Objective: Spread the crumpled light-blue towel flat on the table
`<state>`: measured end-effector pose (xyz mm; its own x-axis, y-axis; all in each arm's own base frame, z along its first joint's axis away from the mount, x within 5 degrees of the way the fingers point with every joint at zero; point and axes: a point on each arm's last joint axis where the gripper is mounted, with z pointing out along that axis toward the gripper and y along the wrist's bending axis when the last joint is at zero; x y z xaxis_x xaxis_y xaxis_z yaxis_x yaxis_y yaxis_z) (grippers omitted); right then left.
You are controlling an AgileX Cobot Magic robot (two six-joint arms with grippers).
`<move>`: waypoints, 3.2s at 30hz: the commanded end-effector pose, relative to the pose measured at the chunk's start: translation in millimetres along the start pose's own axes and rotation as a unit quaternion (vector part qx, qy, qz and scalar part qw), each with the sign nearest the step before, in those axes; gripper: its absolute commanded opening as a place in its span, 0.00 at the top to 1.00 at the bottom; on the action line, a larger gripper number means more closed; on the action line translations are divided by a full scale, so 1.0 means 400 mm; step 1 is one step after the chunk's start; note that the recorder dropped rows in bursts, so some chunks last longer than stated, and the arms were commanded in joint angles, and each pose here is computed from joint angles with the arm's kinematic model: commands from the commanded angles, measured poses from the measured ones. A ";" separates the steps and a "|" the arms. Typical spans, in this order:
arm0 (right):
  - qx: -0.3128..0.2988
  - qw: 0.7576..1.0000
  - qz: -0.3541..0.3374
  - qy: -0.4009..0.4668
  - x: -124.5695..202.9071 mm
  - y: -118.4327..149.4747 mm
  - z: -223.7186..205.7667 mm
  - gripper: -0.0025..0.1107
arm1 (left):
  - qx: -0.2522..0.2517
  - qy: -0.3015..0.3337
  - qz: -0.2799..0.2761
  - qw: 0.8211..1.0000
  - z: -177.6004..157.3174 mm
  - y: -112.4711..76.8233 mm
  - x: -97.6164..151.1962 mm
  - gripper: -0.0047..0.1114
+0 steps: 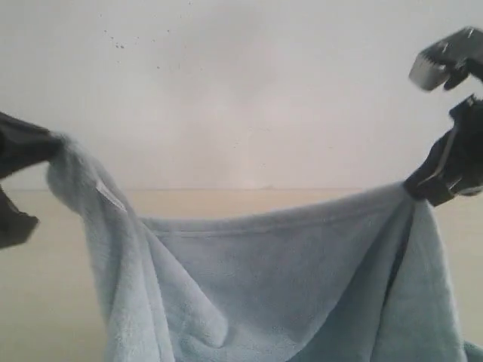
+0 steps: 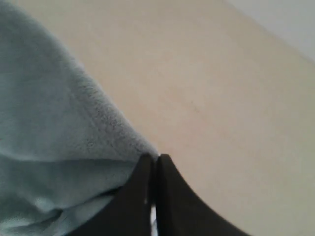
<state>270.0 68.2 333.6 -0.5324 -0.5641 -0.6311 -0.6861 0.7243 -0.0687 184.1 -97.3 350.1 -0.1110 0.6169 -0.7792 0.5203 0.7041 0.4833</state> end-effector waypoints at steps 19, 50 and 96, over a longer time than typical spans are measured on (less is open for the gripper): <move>0.049 0.995 0.079 0.031 0.040 -0.125 0.285 0.57 | 0.008 0.092 -0.104 0.990 0.367 0.017 0.183 0.52; -0.042 0.936 0.260 0.233 0.187 -0.057 0.304 0.51 | 0.196 0.186 -0.243 0.932 0.307 -0.157 0.069 0.31; 0.244 0.969 0.032 -0.008 0.101 -0.229 0.288 0.98 | 0.197 0.225 -0.230 0.926 0.417 -0.210 0.145 0.44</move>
<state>357.8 31.2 220.7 -0.6385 -0.4953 -0.5891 -0.3593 0.8687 -0.3410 276.2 -177.5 199.6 -0.6987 0.4196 -0.5795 0.5795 0.8069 -0.1144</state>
